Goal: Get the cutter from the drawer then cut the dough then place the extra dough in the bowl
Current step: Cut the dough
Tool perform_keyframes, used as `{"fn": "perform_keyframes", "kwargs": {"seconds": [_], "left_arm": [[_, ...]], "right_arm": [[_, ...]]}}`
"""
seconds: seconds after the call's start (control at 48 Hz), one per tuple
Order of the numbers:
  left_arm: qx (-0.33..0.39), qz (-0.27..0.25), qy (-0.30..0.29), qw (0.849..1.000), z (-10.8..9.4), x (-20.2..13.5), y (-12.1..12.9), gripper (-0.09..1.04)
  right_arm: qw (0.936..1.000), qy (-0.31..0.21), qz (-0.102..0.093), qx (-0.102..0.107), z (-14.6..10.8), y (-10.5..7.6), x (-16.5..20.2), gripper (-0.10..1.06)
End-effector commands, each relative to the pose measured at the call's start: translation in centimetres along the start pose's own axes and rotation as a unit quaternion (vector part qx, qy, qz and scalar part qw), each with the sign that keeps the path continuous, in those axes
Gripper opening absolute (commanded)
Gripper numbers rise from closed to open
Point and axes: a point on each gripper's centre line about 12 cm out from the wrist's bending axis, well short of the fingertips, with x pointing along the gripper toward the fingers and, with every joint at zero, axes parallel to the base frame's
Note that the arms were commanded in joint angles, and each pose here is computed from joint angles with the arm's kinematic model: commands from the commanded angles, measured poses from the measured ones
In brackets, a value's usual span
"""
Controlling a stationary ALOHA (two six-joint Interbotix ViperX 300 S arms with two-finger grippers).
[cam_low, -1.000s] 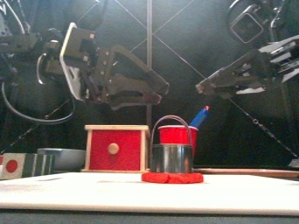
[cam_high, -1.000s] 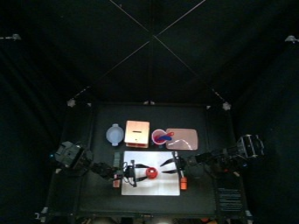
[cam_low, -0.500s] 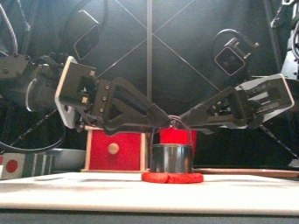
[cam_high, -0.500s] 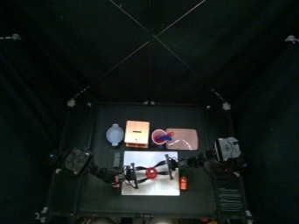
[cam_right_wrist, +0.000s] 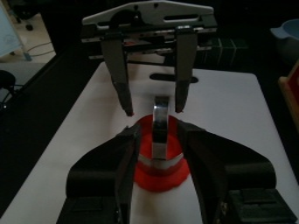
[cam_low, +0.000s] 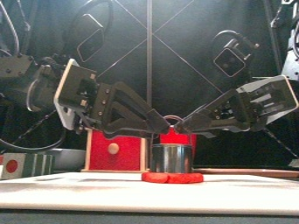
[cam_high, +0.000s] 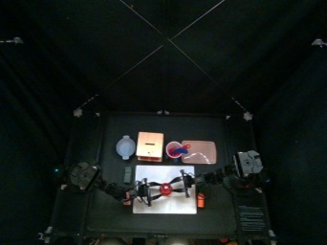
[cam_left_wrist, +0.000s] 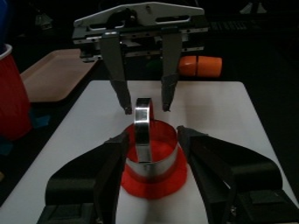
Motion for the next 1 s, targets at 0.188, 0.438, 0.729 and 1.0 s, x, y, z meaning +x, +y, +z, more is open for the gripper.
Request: {"fn": "perform_keyframes", "kwargs": {"seconds": [0.188, 0.438, 0.729, 1.0], "left_arm": [[-0.016, 0.011, -0.004, 1.0, 1.2, 0.8, 0.8, 0.84], [-0.014, 0.0, -0.014, 1.0, 2.0, 0.9, 0.5, 0.73], [-0.014, -0.006, 0.0, 1.0, 1.6, 0.8, 0.4, 0.71], [-0.013, -0.008, 0.007, 1.0, 1.4, 0.7, 0.4, 0.67]], "right_arm": [[0.9997, 0.008, -0.02, 0.015, 1.3, 0.0, 0.4, 0.77], [0.9999, 0.007, -0.009, 0.01, 2.7, 0.9, 0.6, 0.77], [0.9984, 0.046, -0.027, 0.021, 2.4, 0.4, 1.6, 0.76], [0.9981, 0.054, -0.026, 0.017, 2.0, 0.4, 1.6, 0.72]]}}
